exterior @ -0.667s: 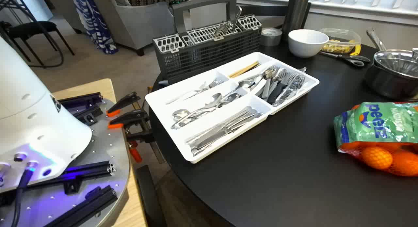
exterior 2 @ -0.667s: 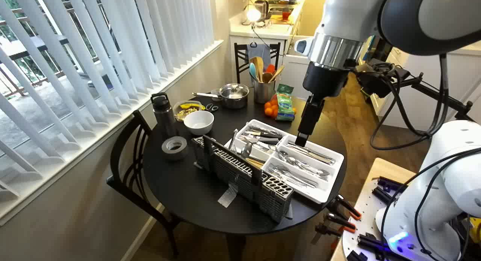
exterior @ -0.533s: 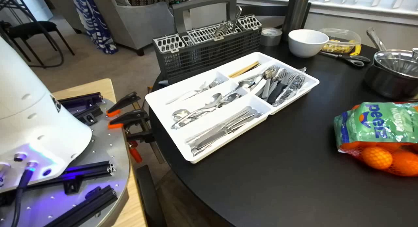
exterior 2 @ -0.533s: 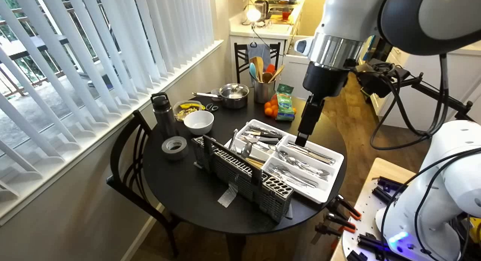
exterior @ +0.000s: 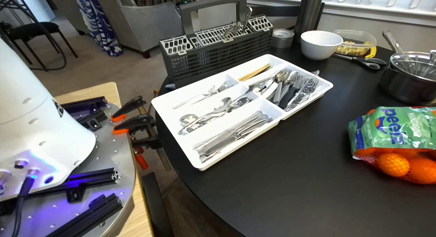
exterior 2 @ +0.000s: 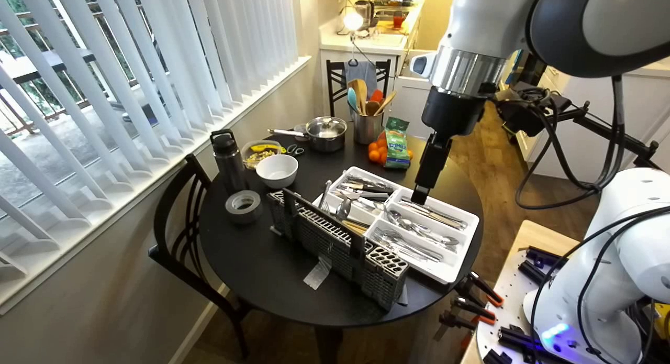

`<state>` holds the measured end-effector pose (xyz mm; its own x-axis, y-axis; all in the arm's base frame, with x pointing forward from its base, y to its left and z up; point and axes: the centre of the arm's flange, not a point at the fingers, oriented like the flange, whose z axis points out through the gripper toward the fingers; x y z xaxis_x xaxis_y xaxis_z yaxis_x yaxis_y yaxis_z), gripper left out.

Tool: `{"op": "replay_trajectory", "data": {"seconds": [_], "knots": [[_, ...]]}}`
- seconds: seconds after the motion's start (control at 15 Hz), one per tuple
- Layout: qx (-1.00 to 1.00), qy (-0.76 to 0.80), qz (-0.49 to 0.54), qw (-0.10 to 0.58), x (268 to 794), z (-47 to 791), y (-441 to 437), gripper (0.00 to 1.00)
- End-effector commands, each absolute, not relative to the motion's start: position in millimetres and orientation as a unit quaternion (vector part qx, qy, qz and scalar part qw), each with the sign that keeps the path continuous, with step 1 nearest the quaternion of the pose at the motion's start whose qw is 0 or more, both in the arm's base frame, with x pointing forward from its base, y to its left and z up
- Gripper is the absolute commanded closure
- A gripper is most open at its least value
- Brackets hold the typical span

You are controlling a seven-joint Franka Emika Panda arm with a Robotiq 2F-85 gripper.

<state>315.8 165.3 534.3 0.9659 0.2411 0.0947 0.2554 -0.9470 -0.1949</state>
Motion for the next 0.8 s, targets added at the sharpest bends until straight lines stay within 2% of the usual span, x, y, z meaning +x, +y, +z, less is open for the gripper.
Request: {"op": "replay_trajectory", "data": {"seconds": [0.0,0.73], "knots": [[-0.986,-0.126,-0.035,0.103,316,534,165,0.0],[-0.986,-0.121,-0.04,0.107,322,550,149,0.0]]}}
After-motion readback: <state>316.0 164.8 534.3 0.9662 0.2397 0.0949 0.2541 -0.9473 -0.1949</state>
